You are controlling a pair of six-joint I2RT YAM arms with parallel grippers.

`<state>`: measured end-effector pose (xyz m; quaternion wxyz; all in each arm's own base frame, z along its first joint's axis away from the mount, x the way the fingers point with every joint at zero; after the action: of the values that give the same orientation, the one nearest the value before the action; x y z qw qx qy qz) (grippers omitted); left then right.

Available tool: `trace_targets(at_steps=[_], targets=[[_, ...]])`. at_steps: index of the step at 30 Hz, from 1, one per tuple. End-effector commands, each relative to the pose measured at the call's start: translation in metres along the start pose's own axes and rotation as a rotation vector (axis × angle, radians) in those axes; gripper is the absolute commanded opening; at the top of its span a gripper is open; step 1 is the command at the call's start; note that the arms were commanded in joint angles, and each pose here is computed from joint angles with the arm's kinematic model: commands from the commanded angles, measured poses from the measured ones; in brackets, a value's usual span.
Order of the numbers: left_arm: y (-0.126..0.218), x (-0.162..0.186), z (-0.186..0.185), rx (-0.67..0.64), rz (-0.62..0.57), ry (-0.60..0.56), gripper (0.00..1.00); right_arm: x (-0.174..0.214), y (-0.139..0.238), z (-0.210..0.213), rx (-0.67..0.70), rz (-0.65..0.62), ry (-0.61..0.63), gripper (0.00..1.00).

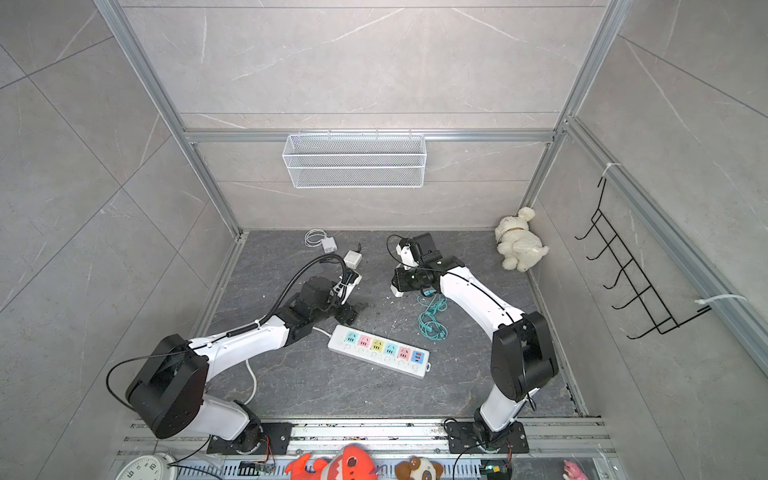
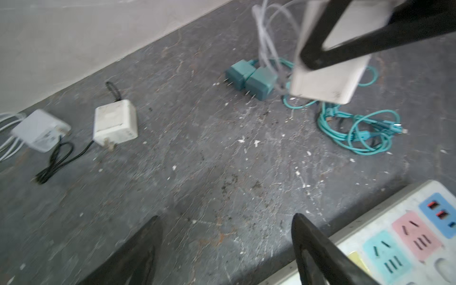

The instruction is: Insert the plug

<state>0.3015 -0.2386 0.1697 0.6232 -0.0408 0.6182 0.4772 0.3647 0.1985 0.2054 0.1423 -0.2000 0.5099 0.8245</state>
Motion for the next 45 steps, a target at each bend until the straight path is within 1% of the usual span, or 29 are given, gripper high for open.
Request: trace_targets(at_steps=[1, 6, 9, 12, 14, 17, 23, 26, 31, 33, 35, 38, 40, 45], targets=[[0.019, 0.005, 0.020, -0.171, 0.017, 0.067, 0.84, 0.003, 0.015, 0.002, 0.030, -0.033, 0.032, 0.17], [0.040, 0.013, 0.023, -0.216, 0.016, 0.095, 0.84, 0.016, 0.006, 0.004, 0.006, 0.009, 0.034, 0.17], [0.054, 0.017, 0.028, -0.275, 0.015, 0.133, 0.84, 0.025, 0.000, 0.007, 0.000, 0.035, 0.051, 0.17], [0.069, 0.022, 0.033, -0.326, 0.016, 0.182, 0.84, 0.032, -0.005, 0.013, -0.016, 0.063, 0.080, 0.16], [0.076, 0.026, 0.033, -0.339, 0.019, 0.211, 0.84, 0.038, -0.008, 0.018, -0.039, 0.077, 0.110, 0.15], [0.083, 0.034, 0.031, -0.347, 0.032, 0.260, 0.84, 0.045, -0.013, 0.027, -0.062, 0.104, 0.155, 0.16], [0.091, 0.054, 0.029, -0.375, 0.108, 0.334, 0.84, 0.061, -0.022, 0.049, -0.104, 0.146, 0.251, 0.17], [0.096, 0.061, 0.029, -0.395, 0.120, 0.364, 0.84, 0.072, -0.026, 0.062, -0.154, 0.161, 0.317, 0.17], [0.099, 0.073, 0.022, -0.369, 0.120, 0.420, 0.84, 0.087, -0.036, 0.081, -0.211, 0.176, 0.419, 0.16], [0.099, 0.080, 0.019, -0.363, 0.138, 0.436, 0.84, 0.091, -0.040, 0.087, -0.218, 0.179, 0.466, 0.16], [0.100, 0.089, 0.019, -0.383, 0.167, 0.459, 0.84, 0.096, -0.046, 0.094, -0.233, 0.177, 0.515, 0.14], [0.104, 0.100, 0.018, -0.407, 0.199, 0.492, 0.84, 0.101, -0.054, 0.100, -0.230, 0.174, 0.560, 0.10], [0.107, 0.107, 0.019, -0.441, 0.209, 0.527, 0.84, 0.103, -0.058, 0.103, -0.243, 0.171, 0.575, 0.10], [0.112, 0.112, 0.018, -0.455, 0.193, 0.560, 0.84, 0.108, -0.063, 0.114, -0.301, 0.144, 0.620, 0.10]])
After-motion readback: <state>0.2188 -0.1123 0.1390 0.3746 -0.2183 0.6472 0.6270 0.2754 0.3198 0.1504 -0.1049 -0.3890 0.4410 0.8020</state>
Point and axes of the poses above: each gripper's point midway between its finger pads, its own y axis back along the fingers, its own z axis along the line the jaws close on, x = y × z, the point moved 5 cm from there along y, back along the fingers, and after that the axes turned 12 degrees about -y, right-handed, at the moved point
